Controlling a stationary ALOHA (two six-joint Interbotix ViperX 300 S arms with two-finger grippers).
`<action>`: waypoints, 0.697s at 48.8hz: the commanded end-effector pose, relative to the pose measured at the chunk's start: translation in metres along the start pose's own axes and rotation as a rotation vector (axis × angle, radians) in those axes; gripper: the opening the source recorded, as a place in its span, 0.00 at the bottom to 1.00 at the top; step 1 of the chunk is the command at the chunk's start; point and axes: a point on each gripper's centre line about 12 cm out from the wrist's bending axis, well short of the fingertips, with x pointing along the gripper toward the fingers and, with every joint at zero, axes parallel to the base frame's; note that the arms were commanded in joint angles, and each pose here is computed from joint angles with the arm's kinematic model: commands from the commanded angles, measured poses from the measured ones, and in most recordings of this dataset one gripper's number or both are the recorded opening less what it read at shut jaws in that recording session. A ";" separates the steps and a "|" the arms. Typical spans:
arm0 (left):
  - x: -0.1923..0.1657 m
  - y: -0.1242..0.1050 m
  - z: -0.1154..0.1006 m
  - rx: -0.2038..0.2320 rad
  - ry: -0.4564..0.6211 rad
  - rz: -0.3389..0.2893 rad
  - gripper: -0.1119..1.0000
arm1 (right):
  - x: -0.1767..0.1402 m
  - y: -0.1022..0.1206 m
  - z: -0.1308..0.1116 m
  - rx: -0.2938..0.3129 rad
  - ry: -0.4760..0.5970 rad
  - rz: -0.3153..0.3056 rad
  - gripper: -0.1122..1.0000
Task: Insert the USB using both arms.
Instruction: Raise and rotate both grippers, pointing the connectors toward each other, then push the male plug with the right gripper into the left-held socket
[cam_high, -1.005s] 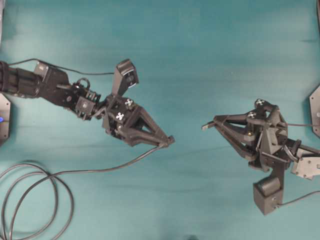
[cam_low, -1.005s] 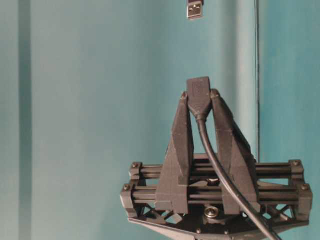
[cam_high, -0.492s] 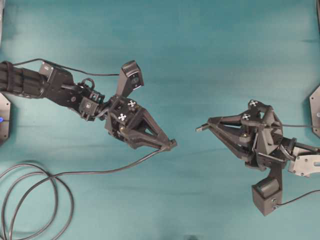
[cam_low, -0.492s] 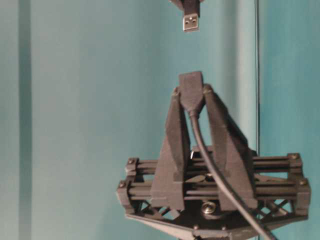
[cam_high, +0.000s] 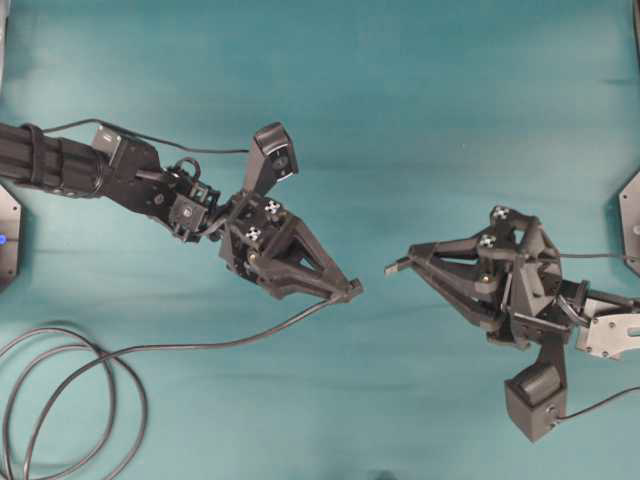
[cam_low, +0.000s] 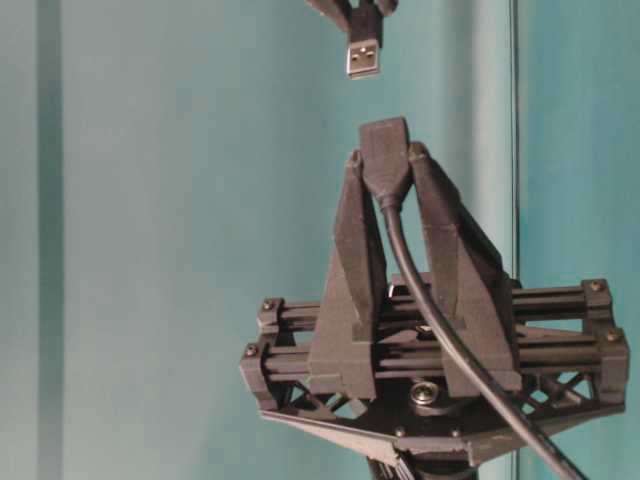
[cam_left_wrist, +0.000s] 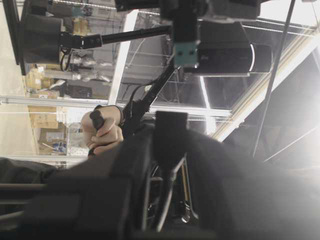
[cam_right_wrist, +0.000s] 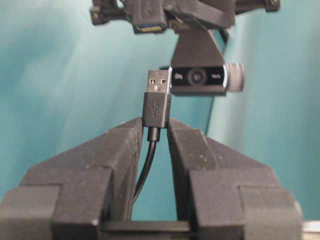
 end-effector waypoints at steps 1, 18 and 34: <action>0.005 -0.011 0.000 0.002 0.015 -0.035 0.31 | -0.003 -0.011 0.009 0.016 -0.035 -0.017 0.29; 0.010 -0.014 0.003 0.013 0.022 -0.050 0.31 | 0.001 -0.011 0.007 -0.020 -0.039 -0.001 0.29; 0.016 -0.011 0.008 0.017 0.024 -0.056 0.31 | 0.002 -0.011 0.007 -0.017 -0.049 0.011 0.29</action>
